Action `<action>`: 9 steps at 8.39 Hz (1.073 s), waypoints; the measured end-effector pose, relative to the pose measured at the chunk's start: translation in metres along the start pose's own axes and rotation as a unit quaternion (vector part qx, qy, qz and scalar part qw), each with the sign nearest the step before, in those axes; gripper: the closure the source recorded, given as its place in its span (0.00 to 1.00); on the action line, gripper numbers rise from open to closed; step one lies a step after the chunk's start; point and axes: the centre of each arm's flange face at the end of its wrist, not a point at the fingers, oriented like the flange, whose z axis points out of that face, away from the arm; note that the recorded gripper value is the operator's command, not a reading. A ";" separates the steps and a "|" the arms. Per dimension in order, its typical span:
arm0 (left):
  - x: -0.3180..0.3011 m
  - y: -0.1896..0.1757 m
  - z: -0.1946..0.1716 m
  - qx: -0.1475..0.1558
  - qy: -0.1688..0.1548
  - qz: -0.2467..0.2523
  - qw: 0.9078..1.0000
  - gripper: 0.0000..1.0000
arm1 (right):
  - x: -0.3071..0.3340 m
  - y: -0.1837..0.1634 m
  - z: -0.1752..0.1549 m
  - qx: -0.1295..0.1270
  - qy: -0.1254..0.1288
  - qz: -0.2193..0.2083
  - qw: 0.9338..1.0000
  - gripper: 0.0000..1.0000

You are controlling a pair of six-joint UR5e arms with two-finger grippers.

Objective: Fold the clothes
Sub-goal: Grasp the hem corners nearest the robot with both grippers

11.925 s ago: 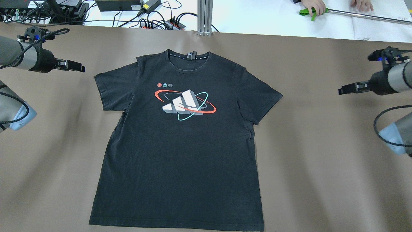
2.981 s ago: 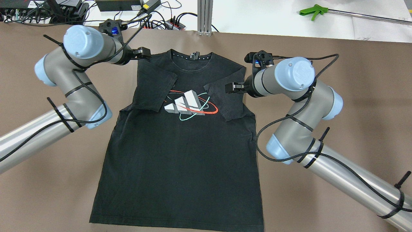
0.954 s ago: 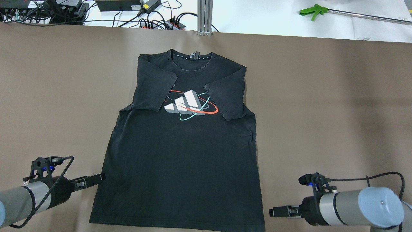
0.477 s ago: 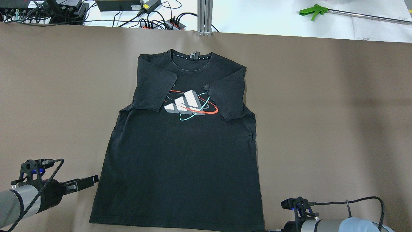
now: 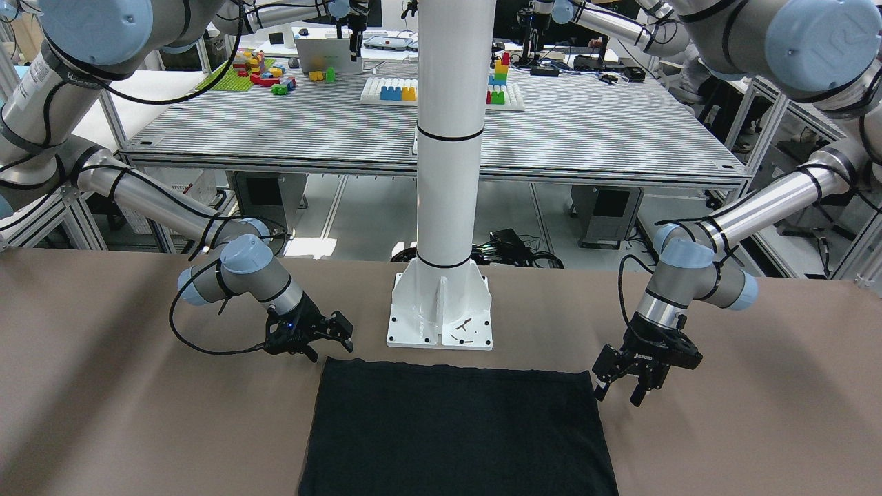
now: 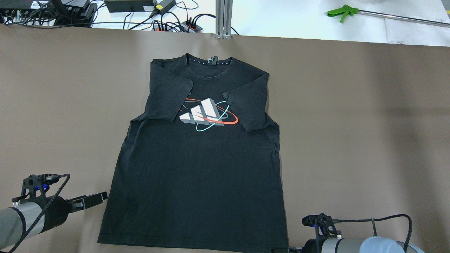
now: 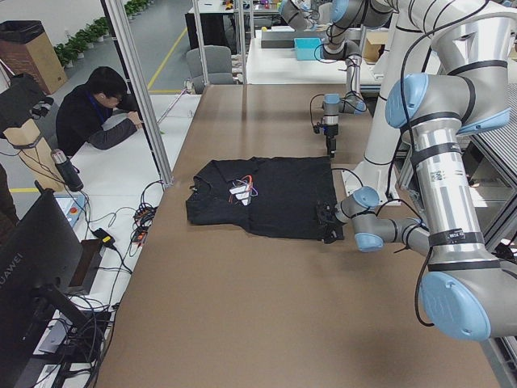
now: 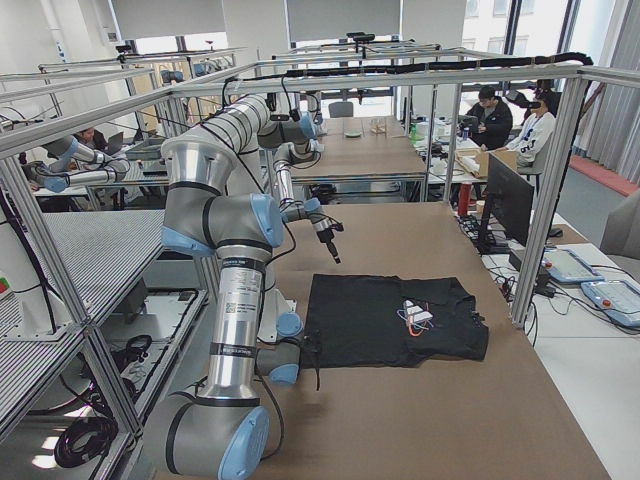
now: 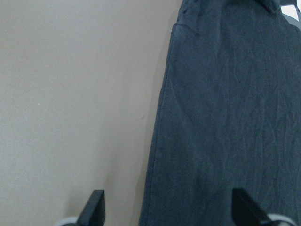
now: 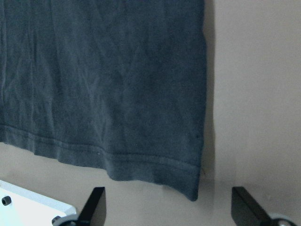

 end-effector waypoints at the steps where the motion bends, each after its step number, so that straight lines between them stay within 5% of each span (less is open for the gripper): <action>1: 0.000 0.000 0.001 0.000 0.000 0.000 1.000 0.05 | 0.001 -0.004 0.000 0.004 0.003 0.002 1.000 0.09; 3: 0.000 0.001 0.001 -0.001 0.000 0.000 1.000 0.05 | -0.003 -0.008 0.004 0.007 0.009 0.004 1.000 0.62; 5: 0.000 0.001 0.002 -0.001 -0.001 0.001 1.000 0.06 | -0.023 -0.011 0.012 0.008 0.016 0.005 1.000 1.00; 9: 0.003 0.001 0.002 -0.001 0.003 0.000 1.000 0.06 | -0.034 -0.020 0.013 0.017 0.018 0.007 1.000 1.00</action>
